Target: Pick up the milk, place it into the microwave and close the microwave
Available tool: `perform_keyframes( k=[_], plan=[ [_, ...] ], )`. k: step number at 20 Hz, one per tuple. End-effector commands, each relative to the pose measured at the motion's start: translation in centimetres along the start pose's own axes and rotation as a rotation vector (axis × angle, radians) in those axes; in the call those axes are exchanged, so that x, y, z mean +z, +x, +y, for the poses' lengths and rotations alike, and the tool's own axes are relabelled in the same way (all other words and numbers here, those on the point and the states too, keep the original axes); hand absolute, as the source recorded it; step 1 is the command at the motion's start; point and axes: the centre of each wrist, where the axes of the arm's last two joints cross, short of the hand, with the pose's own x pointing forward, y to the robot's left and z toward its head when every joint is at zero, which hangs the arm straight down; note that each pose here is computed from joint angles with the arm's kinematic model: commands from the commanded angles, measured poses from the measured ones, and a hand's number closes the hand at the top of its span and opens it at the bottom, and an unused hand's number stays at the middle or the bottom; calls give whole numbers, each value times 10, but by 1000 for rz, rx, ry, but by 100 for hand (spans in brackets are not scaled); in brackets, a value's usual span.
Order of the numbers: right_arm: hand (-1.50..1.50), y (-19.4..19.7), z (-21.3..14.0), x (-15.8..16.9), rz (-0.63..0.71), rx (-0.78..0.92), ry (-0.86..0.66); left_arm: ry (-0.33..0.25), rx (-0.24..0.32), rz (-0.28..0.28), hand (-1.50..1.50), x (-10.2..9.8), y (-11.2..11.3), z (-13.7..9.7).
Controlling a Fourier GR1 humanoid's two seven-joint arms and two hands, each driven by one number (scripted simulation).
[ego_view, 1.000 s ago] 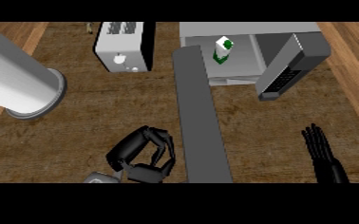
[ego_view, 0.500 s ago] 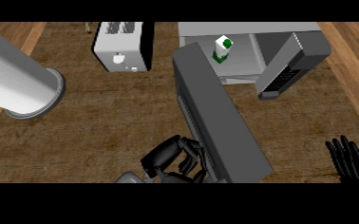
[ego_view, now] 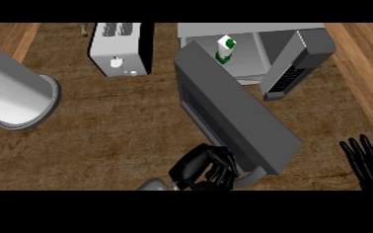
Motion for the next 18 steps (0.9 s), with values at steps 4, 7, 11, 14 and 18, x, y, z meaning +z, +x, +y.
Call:
perform_keyframes(
  k=[4, 7, 11, 14, 18],
  plan=[
    [-150, 27, 17, -34, -74, -59, 166, 39, -42, -35, 150, -28, 27, -14],
    [-150, 40, 20, -36, -75, -78, 232, 89, -57, -25, 150, -34, 27, -11],
    [-150, 44, 29, -46, -65, -89, 251, 194, -48, -77, 150, -42, 38, -8],
    [-150, 53, 32, -46, -54, -74, 269, 287, -32, -74, 150, -55, 43, 10],
    [-150, 58, 36, -53, -67, -89, 281, 338, -55, -86, 150, -69, 54, 19]
  ],
)
